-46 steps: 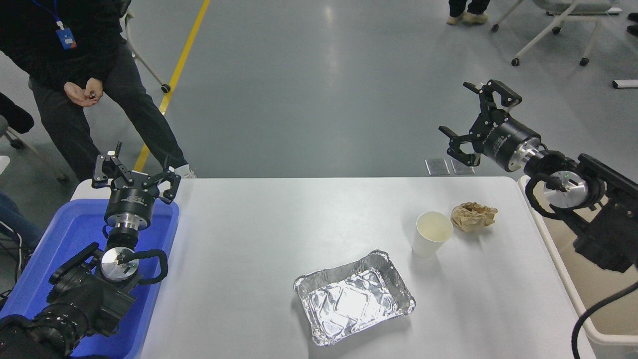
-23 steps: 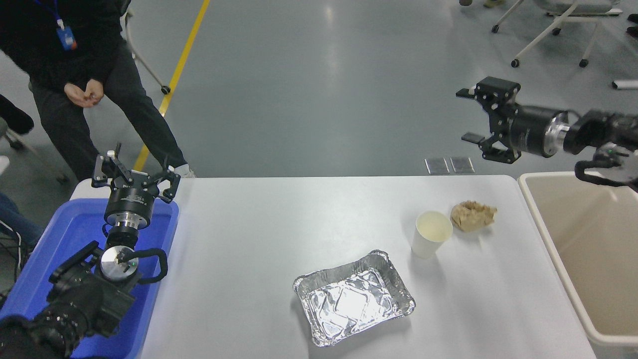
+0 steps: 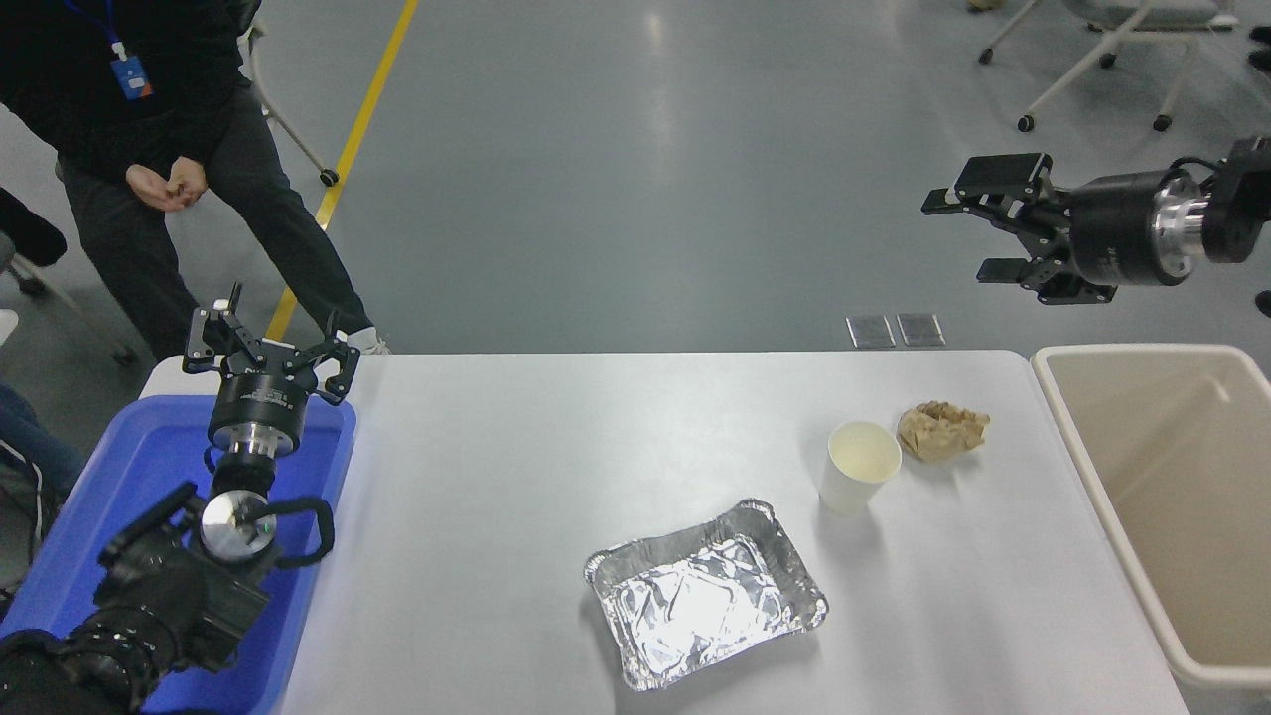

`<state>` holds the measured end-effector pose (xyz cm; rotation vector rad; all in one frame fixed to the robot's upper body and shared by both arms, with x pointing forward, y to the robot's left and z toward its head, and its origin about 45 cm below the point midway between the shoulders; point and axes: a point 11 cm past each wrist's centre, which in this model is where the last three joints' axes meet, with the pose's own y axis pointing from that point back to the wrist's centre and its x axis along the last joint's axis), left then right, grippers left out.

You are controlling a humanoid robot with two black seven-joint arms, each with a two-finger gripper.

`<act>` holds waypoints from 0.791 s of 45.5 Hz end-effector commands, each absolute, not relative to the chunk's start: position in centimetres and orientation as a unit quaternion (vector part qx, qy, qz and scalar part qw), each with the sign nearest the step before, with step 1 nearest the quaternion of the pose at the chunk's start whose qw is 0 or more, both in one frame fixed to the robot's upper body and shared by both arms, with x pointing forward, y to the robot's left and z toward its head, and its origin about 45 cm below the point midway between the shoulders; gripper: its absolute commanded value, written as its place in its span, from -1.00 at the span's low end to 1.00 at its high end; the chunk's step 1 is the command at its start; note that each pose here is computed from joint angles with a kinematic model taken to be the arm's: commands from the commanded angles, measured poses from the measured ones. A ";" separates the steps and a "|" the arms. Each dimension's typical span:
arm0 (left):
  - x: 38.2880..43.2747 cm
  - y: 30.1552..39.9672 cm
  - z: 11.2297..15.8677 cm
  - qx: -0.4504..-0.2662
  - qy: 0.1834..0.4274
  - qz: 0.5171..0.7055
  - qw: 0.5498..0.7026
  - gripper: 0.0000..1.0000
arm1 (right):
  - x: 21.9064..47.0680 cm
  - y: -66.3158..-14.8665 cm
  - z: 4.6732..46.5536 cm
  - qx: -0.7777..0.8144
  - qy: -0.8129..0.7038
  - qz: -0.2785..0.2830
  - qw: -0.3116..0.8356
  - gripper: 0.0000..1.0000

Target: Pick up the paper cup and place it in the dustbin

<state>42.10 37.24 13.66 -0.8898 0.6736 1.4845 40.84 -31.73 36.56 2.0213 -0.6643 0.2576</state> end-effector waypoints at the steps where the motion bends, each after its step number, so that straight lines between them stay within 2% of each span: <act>1: 42.10 37.24 13.65 -0.384 0.291 0.640 0.599 0.98 | 39.0 -29.1 39.6 0.799 -0.171 0.132 0.561 1.00; 20: 42.10 37.24 13.65 -0.384 0.291 0.640 0.599 0.98 | 34.5 -22.0 40.5 0.779 -0.003 0.142 0.611 1.00; 36: 42.10 37.25 13.66 -0.384 0.291 0.640 0.599 0.98 | 33.6 -20.9 38.3 0.771 0.036 0.127 0.623 1.00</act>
